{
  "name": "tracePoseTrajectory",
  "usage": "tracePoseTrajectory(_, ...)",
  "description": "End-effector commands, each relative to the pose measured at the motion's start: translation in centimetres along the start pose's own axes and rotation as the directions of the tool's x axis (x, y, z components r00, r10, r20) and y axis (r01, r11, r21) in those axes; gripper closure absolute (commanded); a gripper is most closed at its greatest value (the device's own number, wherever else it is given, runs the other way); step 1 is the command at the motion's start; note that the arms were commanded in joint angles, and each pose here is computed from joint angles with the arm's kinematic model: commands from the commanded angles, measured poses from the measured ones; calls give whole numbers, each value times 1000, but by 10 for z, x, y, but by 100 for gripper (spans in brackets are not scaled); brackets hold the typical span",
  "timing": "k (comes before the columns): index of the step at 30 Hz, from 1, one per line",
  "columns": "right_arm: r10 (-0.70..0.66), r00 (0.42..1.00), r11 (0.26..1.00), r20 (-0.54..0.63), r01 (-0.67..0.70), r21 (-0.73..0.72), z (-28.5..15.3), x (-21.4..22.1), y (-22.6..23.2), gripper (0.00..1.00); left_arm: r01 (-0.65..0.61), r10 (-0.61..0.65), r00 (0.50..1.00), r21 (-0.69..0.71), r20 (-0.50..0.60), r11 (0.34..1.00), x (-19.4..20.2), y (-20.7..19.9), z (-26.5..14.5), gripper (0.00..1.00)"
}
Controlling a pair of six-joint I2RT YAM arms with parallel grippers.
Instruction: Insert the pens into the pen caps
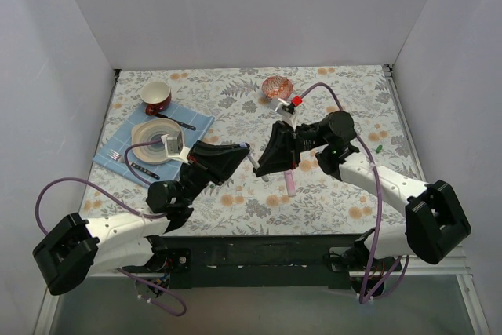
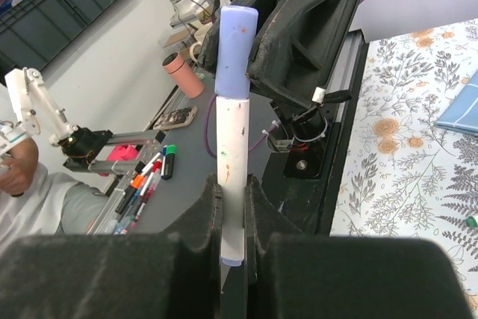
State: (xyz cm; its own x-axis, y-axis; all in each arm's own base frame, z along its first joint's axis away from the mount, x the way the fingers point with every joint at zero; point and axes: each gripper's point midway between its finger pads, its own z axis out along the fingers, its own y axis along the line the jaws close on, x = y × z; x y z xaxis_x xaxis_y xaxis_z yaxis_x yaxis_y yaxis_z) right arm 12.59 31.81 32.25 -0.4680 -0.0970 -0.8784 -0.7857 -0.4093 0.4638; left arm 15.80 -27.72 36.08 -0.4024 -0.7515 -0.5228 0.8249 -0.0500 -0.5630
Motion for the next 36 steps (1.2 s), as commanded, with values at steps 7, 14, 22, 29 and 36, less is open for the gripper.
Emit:
tracePoseTrajectory(7,-503,751,833,428,290,471,-23,-180,-5,99,195,-218,756,-105,-617,975,158,6,-88,100)
tracePoseTrajectory(14,-595,721,762,356,365,534,-26,-194,9,99,146,-191,742,-123,-643,982,165,12,-93,100)
tracePoseTrajectory(22,-608,721,736,332,355,576,-29,-196,6,99,132,-190,747,-139,-637,982,167,17,-94,100)
tracePoseTrajectory(29,-543,766,810,343,370,455,-15,-174,11,99,117,-119,818,-40,-563,992,134,-11,-66,97)
tracePoseTrajectory(36,-478,807,859,345,347,377,-14,-133,23,99,0,9,873,18,-488,1000,91,-36,-30,47)
